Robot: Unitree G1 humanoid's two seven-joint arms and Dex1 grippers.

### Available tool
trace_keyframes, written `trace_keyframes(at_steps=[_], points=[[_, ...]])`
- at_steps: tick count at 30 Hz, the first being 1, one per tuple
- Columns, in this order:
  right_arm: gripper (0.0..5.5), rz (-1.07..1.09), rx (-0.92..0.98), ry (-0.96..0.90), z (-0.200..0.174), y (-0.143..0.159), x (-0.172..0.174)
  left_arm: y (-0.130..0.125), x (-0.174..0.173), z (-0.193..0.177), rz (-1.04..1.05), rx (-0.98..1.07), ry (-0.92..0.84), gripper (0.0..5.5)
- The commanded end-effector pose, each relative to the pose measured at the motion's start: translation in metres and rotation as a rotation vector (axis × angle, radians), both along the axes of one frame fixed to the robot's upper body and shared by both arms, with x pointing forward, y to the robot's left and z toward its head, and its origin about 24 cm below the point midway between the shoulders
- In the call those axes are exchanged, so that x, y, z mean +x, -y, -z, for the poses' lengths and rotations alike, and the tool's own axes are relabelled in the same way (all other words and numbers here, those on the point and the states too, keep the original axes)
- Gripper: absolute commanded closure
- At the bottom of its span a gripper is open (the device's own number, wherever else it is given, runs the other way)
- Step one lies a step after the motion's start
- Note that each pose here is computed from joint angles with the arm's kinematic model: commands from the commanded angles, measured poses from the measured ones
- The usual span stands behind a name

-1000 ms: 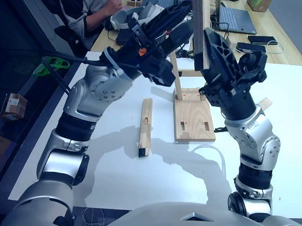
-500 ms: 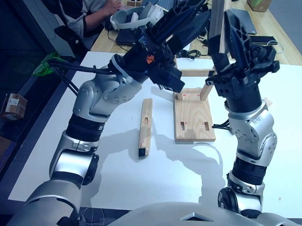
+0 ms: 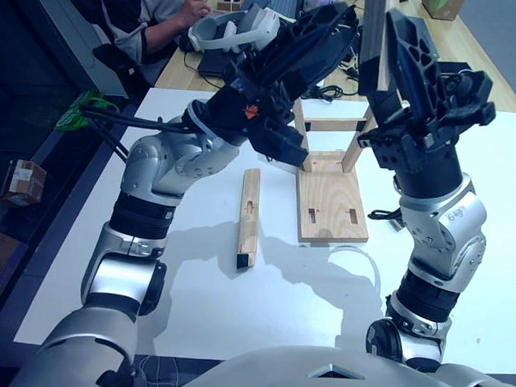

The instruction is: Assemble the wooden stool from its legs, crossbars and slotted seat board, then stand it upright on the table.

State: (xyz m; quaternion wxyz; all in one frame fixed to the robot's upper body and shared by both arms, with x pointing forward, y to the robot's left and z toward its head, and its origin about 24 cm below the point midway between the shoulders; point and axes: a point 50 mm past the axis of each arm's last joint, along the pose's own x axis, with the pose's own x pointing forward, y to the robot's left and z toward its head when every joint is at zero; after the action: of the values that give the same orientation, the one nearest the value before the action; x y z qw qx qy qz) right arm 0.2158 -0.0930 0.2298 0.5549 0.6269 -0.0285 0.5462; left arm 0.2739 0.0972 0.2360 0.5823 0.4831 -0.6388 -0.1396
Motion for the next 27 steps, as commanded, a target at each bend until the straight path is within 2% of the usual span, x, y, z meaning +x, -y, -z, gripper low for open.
trace_keyframes(at_steps=[1,14,17,27], points=[[4.22,-0.010,0.014,-0.076,0.012,-0.007,-0.010,-0.001,0.001,-0.004,-0.005,0.016,0.033,4.20],[4.22,-0.015,-0.023,-0.148,0.035,-0.005,-0.021,0.013,-0.017,-0.019,0.106,-0.018,0.094,4.20],[4.22,-0.013,-0.018,-0.160,0.035,-0.005,-0.020,0.016,-0.020,-0.017,0.134,0.001,0.088,4.57],[4.22,0.056,-0.053,-0.304,0.046,0.006,0.009,0.019,-0.023,-0.011,0.171,0.005,0.019,4.66]])
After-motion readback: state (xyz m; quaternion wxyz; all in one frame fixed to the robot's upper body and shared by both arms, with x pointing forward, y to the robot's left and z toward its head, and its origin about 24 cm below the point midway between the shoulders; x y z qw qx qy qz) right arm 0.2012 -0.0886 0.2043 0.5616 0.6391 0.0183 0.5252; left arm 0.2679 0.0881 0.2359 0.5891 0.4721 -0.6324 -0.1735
